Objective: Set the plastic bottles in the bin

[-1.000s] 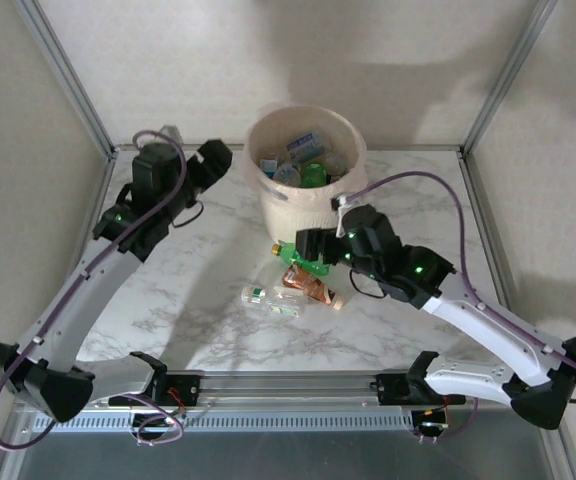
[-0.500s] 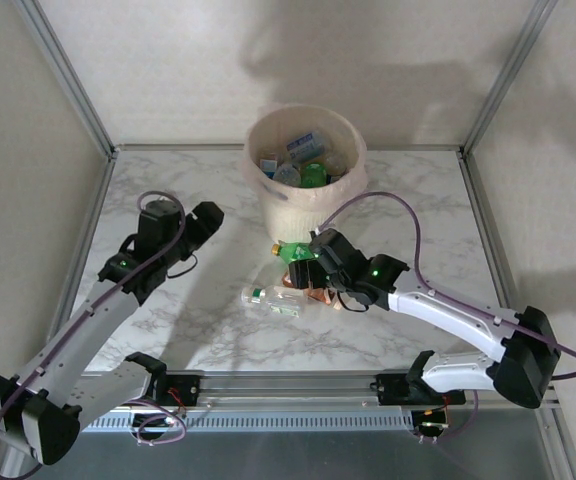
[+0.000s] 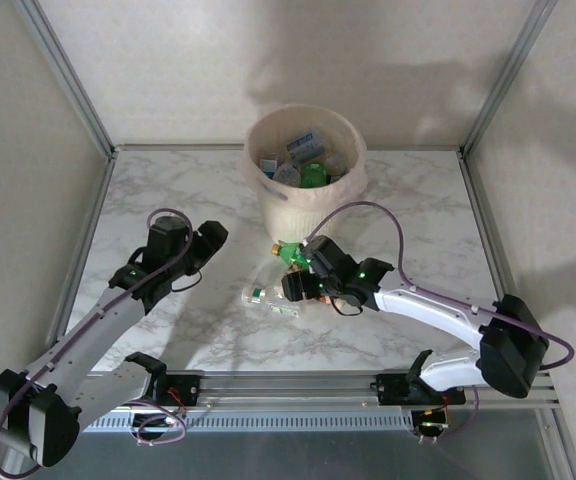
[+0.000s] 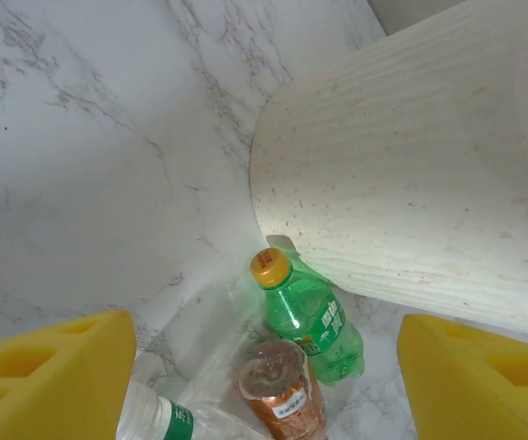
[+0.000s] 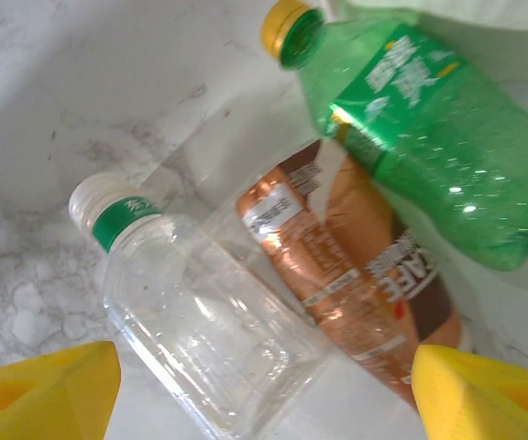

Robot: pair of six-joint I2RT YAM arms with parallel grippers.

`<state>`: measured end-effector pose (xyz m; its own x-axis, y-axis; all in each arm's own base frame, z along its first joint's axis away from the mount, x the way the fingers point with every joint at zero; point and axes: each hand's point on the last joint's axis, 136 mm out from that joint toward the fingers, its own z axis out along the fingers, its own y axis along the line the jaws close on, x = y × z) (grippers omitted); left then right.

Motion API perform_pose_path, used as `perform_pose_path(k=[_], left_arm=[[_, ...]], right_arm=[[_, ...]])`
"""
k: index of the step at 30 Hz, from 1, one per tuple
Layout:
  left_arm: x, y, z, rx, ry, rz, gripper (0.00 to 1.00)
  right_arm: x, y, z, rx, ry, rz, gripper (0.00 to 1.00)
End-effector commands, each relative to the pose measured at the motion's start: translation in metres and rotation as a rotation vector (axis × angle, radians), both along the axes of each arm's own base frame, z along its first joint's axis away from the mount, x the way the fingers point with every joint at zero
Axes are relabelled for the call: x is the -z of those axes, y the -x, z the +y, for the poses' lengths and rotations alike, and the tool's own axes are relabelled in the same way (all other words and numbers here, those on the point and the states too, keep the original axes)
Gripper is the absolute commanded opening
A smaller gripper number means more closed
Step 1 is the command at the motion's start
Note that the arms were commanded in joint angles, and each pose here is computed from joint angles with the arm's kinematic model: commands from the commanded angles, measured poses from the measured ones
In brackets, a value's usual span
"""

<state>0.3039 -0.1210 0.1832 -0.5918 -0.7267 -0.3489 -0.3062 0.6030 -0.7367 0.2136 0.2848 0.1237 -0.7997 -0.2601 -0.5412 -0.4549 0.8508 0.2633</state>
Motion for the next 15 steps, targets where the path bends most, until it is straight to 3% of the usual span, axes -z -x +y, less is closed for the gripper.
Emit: perform_pose_path(k=[1,15], left_arm=[[-0.001,-0.002,-0.002,-0.007,0.040,-0.013,0.75],[0.006,0.000,0.001,-0.017,0.036,-0.006,0.75]], right_arm=[[-0.003,0.000,0.019,-0.060,0.005,-0.016,0.83],[0.014,0.008,0.052,-0.175,0.118,-0.021,0.82]])
